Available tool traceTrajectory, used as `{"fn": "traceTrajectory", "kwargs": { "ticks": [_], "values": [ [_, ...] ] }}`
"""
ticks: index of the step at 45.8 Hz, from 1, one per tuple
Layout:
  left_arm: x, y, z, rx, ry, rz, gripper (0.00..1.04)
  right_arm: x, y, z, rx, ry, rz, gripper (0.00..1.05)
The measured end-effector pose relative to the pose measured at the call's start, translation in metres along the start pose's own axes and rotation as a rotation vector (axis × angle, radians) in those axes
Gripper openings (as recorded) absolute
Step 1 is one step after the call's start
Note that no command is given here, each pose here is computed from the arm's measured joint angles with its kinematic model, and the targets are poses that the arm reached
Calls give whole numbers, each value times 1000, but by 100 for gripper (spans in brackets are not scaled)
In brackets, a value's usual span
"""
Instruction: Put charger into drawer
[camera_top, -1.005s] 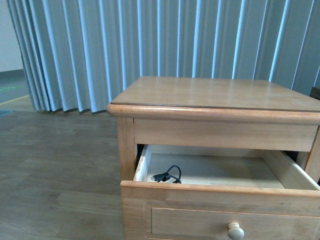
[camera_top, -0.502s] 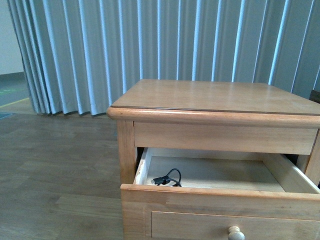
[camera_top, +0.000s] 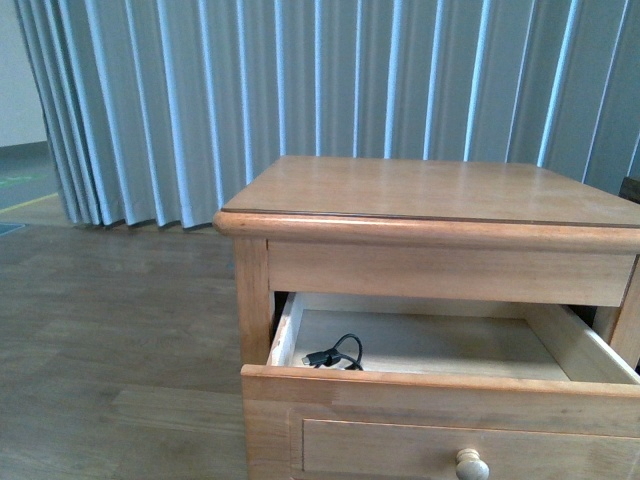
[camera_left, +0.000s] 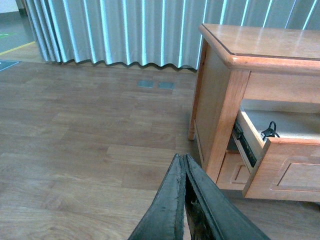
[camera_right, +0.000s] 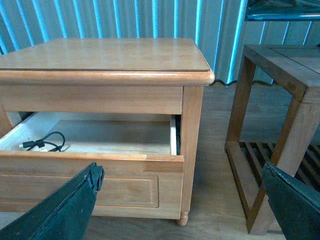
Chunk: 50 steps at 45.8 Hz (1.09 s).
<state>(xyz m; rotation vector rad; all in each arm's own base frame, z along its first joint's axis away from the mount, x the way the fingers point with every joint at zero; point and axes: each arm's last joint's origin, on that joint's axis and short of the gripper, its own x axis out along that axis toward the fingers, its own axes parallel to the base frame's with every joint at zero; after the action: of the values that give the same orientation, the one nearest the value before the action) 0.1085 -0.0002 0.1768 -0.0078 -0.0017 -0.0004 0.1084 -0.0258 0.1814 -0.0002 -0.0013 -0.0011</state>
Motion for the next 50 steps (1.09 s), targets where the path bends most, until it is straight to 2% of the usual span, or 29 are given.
{"fn": "traceTrajectory", "kwargs": {
  "ticks": [5, 23, 32, 38, 45, 47, 50],
  "values": [
    [-9, 0, -11, 0, 24, -2, 4, 0, 0, 0, 0, 0, 0, 96],
    [-11, 0, -10, 1, -6, -2, 4, 0, 0, 0, 0, 0, 0, 96],
    [-11, 0, -10, 1, -6, -2, 47, 0, 0, 0, 0, 0, 0, 96],
    [-11, 0, -10, 1, -5, -2, 68, 2, 2, -2, -116, -47, 191, 96],
    [-11, 0, -10, 1, -6, -2, 95, 9, 9, -9, -187, 13, 239, 96],
    [-11, 0, -10, 2, -6, -2, 100, 12, 13, -11, -207, 39, 248, 96],
    [-11, 0, -10, 3, -6, -2, 98, 19, 23, -17, -247, 106, 292, 96]
  ]
}}
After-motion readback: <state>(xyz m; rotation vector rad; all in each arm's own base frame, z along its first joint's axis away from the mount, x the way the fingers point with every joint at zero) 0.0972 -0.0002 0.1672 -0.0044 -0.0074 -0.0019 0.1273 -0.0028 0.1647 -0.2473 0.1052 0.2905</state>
